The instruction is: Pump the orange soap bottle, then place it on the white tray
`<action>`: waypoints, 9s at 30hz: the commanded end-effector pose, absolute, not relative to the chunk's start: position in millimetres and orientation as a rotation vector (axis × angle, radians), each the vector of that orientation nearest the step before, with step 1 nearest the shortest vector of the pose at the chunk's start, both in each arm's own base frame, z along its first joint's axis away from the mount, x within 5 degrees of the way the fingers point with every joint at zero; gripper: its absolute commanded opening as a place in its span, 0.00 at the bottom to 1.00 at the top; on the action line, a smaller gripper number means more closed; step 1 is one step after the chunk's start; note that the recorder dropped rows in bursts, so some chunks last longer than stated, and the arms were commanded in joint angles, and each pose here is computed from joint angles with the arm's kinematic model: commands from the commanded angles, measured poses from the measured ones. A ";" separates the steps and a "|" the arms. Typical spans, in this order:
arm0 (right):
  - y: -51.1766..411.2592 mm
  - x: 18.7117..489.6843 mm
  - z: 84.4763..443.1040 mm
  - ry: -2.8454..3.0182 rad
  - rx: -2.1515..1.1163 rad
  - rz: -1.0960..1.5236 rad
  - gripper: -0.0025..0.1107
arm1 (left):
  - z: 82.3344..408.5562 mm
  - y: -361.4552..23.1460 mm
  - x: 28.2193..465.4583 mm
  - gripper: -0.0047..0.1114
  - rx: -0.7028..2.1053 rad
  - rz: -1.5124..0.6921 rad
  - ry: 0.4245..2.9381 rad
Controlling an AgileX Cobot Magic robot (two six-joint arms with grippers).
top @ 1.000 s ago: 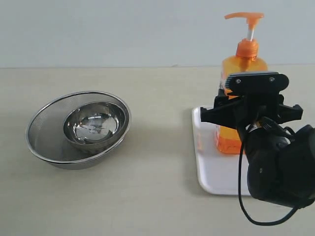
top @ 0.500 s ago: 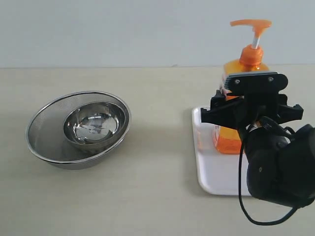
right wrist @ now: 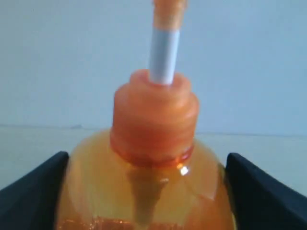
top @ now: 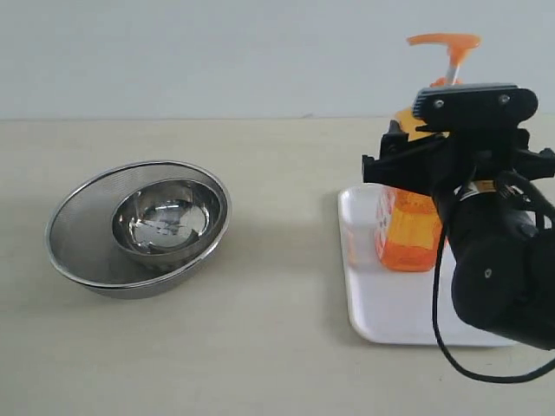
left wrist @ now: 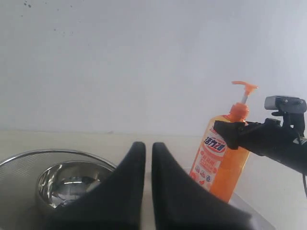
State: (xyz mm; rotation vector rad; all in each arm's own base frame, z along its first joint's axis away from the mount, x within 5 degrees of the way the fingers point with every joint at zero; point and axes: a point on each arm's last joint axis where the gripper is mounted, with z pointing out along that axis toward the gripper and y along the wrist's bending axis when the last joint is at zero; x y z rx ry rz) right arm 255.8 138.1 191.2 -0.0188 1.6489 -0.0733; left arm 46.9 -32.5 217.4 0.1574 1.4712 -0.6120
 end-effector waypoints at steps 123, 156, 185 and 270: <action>99.4 144.5 183.8 2.212 -0.200 0.405 0.02 | 215.7 -24.7 50.9 0.08 0.192 -0.361 1.455; 99.2 144.7 184.0 2.210 -0.198 0.402 0.02 | 225.7 -34.8 44.8 0.08 0.295 -0.440 1.397; 97.7 146.5 185.3 2.190 -0.183 0.383 0.02 | 187.4 -14.0 52.9 0.08 0.231 -0.140 1.756; 30.7 94.3 252.2 1.707 -0.117 0.367 0.02 | 185.6 -12.7 52.8 0.08 0.201 -0.145 1.780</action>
